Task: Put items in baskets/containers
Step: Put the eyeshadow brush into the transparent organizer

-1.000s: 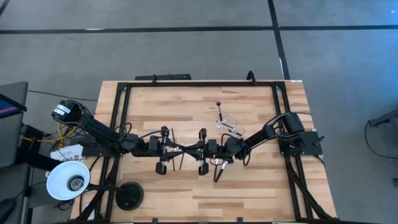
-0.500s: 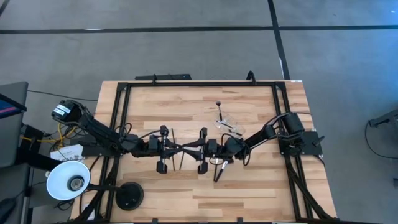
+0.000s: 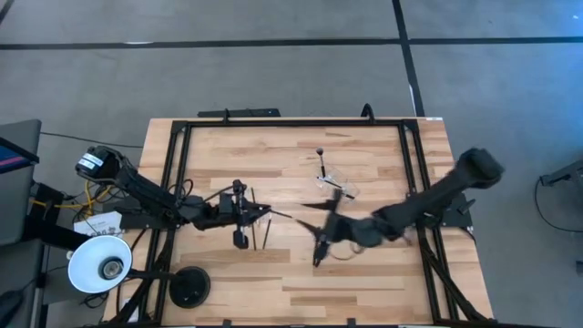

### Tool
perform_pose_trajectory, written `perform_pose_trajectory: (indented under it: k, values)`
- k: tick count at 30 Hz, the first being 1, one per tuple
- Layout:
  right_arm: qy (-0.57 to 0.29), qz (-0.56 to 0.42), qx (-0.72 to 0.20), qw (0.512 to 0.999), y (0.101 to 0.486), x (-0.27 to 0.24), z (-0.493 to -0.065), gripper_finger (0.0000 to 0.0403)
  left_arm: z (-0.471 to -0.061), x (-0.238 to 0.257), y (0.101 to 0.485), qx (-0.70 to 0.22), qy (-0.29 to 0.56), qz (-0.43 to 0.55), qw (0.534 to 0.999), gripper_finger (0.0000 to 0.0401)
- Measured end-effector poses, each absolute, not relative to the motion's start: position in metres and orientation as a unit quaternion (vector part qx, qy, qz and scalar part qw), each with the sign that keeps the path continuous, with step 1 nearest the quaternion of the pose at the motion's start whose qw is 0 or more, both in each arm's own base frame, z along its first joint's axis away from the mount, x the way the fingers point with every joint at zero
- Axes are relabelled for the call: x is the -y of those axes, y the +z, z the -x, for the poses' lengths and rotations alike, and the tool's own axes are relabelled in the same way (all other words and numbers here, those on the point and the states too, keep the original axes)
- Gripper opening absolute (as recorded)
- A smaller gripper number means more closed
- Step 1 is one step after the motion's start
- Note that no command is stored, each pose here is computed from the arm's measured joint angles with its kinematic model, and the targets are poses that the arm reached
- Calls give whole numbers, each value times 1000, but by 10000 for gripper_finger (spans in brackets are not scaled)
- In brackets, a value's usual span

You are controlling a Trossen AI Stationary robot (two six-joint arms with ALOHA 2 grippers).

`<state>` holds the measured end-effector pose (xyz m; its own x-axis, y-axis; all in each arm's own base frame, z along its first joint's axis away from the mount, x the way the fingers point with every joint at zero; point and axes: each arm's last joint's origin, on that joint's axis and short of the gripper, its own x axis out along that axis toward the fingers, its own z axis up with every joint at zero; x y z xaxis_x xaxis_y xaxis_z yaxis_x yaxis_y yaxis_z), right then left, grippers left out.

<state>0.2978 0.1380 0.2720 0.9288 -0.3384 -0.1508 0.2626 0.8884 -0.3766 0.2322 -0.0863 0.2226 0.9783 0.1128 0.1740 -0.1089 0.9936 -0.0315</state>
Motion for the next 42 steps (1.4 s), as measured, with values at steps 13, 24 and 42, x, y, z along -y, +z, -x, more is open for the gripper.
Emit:
perform_pose_trajectory:
  k: [13, 24, 42]
  values:
    - [-236, 39, -320, 917, 231, -122, -186, 184, -319, 26, 222, 81, 118, -12, 990, 17]
    - [-296, -9, -328, 897, 197, -100, -186, 151, -362, -48, 183, 35, 193, -8, 981, 18]
    - [-237, -17, -281, 930, 208, -108, -206, 127, -367, -51, 157, -7, 186, -10, 982, 76]
